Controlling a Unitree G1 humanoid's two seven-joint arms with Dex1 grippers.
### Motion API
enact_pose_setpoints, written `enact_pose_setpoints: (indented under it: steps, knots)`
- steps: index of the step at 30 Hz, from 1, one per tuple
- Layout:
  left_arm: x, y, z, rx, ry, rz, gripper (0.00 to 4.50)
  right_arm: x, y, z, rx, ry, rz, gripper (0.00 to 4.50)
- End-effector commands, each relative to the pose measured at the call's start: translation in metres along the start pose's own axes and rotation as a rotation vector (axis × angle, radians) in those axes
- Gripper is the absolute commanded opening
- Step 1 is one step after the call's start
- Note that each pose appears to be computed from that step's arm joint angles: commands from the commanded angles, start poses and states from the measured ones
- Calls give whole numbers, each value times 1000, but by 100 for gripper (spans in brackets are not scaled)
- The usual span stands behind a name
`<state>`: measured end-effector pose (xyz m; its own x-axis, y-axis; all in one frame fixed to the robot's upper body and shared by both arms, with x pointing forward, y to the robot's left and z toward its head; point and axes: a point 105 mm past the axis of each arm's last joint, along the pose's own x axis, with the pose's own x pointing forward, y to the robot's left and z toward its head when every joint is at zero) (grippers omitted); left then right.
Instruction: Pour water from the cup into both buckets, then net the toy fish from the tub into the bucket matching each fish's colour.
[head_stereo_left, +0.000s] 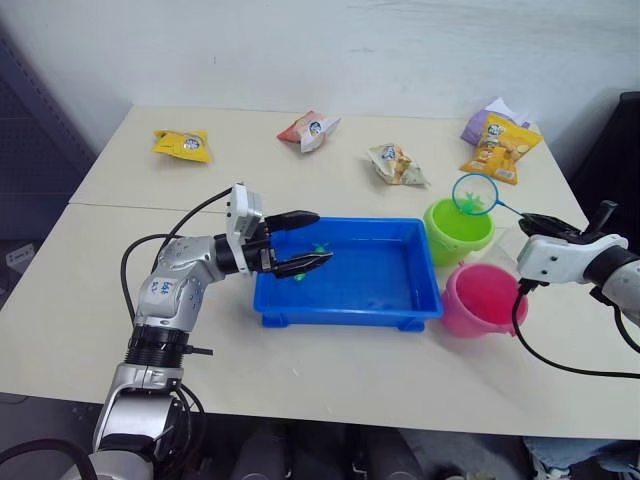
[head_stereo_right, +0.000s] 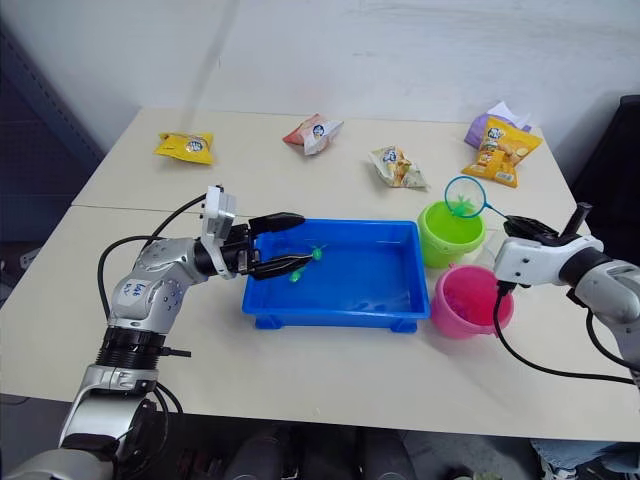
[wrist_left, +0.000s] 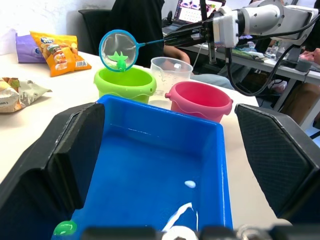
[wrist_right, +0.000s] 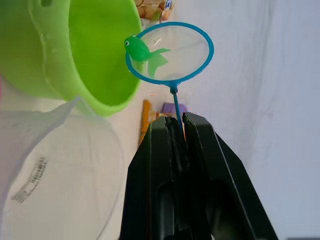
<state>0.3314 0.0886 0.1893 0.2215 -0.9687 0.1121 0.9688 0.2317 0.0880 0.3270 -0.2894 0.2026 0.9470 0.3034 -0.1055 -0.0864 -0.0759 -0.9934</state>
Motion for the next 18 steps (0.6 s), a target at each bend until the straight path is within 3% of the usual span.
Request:
enact_pose_setpoints:
  steps: [1, 5, 10, 18]
  knots:
    - [0, -1, 7, 38, -23, -3, 448, -8, -14, 7, -181, -62, -92, 0]
    - [-1, -1, 6, 39, -24, 0, 448, -14, -13, 14, -322, -122, -153, 0]
    - [-1, 0, 6, 40, -26, -2, 448, -22, 4, -8, -287, -53, -160, 0]
    - [-15, 5, 6, 51, 2, 38, 448, -21, -18, 23, 59, -190, -262, 0]
